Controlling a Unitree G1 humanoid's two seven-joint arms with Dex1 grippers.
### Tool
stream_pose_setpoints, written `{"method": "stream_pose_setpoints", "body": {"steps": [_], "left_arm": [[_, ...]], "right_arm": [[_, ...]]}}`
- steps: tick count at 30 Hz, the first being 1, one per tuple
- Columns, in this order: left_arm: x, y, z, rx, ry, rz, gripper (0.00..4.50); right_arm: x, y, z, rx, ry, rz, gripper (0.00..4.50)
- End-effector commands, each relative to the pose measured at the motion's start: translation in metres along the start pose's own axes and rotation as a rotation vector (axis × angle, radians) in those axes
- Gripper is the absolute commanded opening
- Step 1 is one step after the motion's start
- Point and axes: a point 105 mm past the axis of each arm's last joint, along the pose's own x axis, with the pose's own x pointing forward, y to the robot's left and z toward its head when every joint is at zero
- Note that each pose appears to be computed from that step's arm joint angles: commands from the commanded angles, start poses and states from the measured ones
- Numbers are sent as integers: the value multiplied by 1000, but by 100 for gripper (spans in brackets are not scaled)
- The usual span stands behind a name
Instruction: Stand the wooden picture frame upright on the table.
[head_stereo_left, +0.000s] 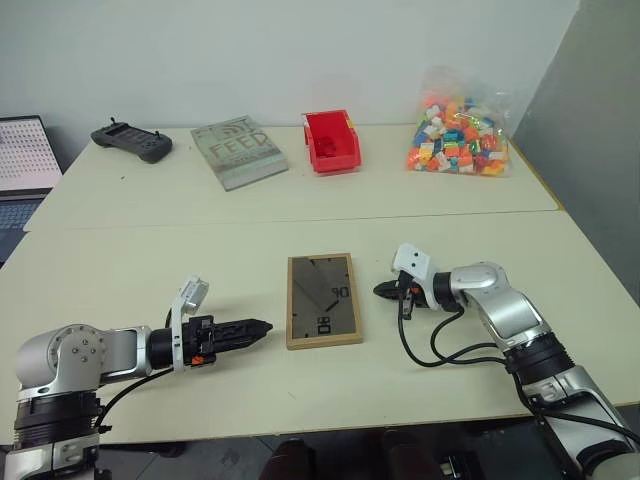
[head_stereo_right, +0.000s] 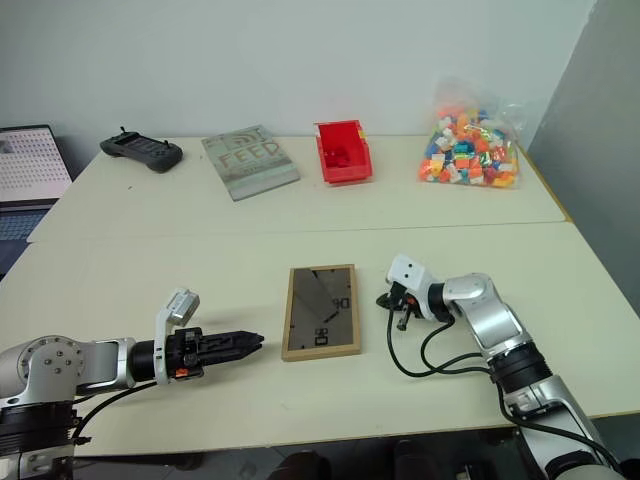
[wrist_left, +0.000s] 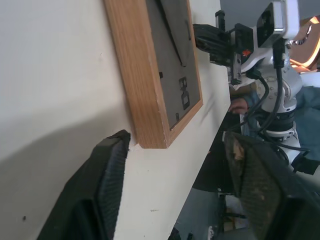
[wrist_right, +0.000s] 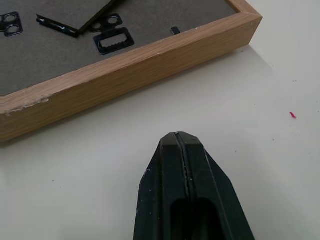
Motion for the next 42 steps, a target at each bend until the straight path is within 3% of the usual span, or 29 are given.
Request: {"method": "stream_pose_setpoints", "body": {"steps": [1, 3, 13, 18, 27, 33, 37, 42], "left_arm": [[13, 9, -6, -44, 23, -8, 426], [21, 14, -11, -52, 44, -6, 449], [66, 22, -12, -21, 34, -55, 449], [66, 24, -5, 7, -10, -56, 449], [55, 11, 7, -14, -61, -93, 254], [60, -15, 16, 42, -109, -137, 135], [63, -28, 32, 136, -162, -101, 131], [58, -71, 70, 308, -293, -158, 131]], "right_arm": [[2, 13, 14, -35, -32, 36, 0], [7, 18, 17, -32, -41, 50, 0], [32, 36, 30, -34, -72, 80, 0], [30, 33, 24, -27, -61, 61, 0], [24, 20, 14, -19, -48, 2, 0], [-9, -20, 18, -11, -65, -141, 0], [-38, -47, 46, 48, -180, -190, 0], [-56, -38, 114, 167, -406, -16, 99]]}}
